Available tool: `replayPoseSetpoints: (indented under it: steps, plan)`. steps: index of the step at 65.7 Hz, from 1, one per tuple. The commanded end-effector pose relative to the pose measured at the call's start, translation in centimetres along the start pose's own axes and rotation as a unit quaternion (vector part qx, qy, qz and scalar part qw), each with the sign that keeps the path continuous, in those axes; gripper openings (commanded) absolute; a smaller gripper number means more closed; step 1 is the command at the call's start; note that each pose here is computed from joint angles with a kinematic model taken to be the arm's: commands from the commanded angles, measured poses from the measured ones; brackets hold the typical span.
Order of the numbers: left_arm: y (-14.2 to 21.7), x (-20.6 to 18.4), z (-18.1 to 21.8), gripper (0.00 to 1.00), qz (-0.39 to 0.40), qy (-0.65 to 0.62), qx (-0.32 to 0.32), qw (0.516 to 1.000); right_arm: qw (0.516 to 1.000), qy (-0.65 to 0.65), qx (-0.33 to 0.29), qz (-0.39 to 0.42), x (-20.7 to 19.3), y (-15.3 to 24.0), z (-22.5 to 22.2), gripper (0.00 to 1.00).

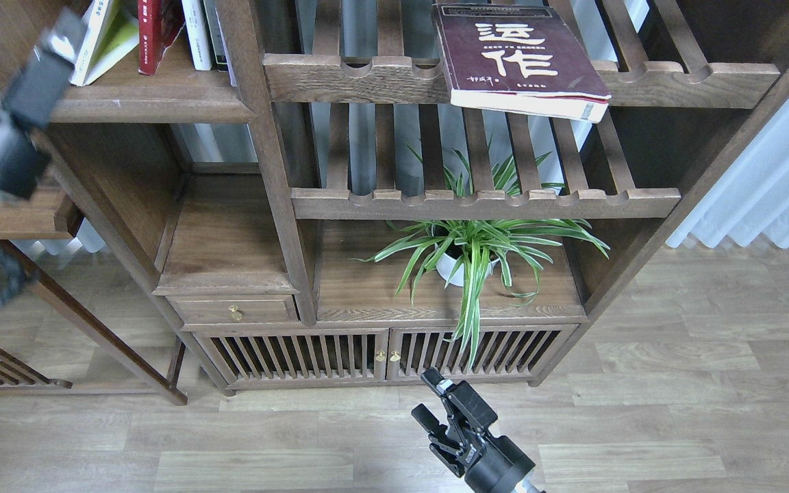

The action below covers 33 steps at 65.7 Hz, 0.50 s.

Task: Organize books on shelf
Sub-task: 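Release the yellow-green book and withdraw the left gripper downward, then reach the right gripper up and grasp the maroon book's lower edge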

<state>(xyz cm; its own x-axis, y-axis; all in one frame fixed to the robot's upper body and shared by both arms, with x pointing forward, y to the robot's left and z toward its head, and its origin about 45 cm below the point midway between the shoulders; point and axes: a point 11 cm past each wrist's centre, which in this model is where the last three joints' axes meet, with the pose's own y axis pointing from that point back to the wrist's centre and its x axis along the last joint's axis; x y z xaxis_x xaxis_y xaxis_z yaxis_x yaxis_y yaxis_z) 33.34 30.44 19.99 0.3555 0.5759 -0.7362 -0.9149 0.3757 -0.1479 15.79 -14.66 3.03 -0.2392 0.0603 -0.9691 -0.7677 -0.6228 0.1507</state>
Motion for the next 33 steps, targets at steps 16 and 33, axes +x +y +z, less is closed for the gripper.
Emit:
replayPoseSetpoints:
  steps: [16, 33]
  plan:
    - [3.1, 1.7, -3.3, 1.00, 0.044, 0.042, 0.001, 0.998, 0.997, 0.018, -0.004, -0.074, -4.8, -1.9, -0.4, 1.00]
    - [4.4, 4.8, -1.5, 1.00, 0.092, 0.035, -0.023, 0.995, 0.978, 0.083, 0.020, -0.189, -13.3, -3.4, -3.5, 1.00]
